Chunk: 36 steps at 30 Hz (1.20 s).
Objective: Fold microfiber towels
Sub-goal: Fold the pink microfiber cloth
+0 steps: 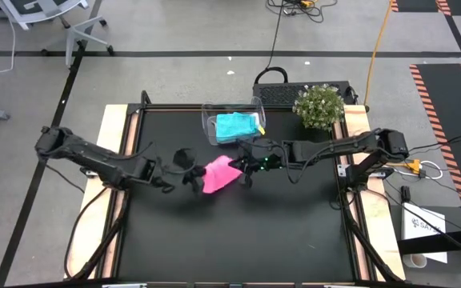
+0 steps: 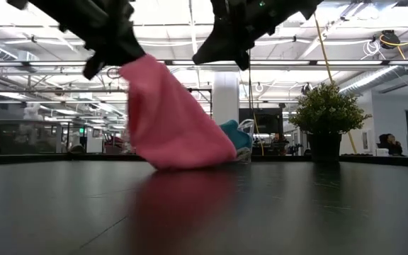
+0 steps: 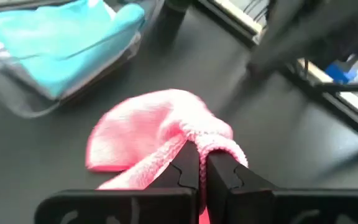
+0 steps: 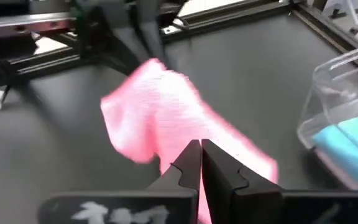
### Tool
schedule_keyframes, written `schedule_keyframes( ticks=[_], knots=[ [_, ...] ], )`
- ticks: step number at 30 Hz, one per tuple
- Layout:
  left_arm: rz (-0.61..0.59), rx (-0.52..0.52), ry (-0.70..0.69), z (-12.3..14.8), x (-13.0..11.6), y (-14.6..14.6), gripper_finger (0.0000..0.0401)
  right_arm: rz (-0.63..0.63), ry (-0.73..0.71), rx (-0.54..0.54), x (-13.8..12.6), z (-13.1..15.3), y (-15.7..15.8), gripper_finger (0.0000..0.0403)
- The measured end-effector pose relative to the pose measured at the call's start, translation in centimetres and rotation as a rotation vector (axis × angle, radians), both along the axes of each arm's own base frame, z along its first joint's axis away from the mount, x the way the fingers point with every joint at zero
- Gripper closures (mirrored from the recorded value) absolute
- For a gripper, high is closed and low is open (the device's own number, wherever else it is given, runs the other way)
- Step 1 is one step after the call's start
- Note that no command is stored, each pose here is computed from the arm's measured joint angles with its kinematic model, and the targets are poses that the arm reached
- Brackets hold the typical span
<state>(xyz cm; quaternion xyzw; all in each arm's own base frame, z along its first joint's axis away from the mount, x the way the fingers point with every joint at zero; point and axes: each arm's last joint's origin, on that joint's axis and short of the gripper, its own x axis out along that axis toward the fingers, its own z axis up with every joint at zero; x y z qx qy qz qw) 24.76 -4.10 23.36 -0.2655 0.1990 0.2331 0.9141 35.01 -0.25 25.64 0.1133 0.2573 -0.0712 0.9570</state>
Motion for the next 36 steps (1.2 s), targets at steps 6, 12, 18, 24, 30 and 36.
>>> schedule_keyframes(
  ticks=[6,12,18,24,30,36],
  knots=[
    [0.017,-0.023,0.004,-1.4,1.9,1.7,0.0397,-0.022,0.041,-0.033,-0.3,-0.3,1.5,0.04],
    [0.015,-0.059,-0.008,-2.6,3.3,3.3,0.0397,0.015,0.178,-0.037,-1.1,-1.4,2.7,0.039],
    [0.02,-0.062,-0.077,-3.2,4.8,5.3,0.0395,0.045,0.297,-0.066,-1.7,-2.5,3.3,0.0349],
    [-0.006,-0.111,-0.09,-5.1,6.1,6.9,0.0394,0.069,0.285,-0.143,-0.2,-4.3,3.3,0.0306],
    [-0.04,-0.185,-0.065,-7.1,6.8,7.5,0.0395,0.101,0.298,-0.197,1.2,-6.5,3.2,0.0279],
    [-0.056,-0.205,-0.06,-7.6,7.0,7.8,0.0397,0.135,0.3,-0.235,1.4,-6.9,3.4,0.0273]
  ],
)
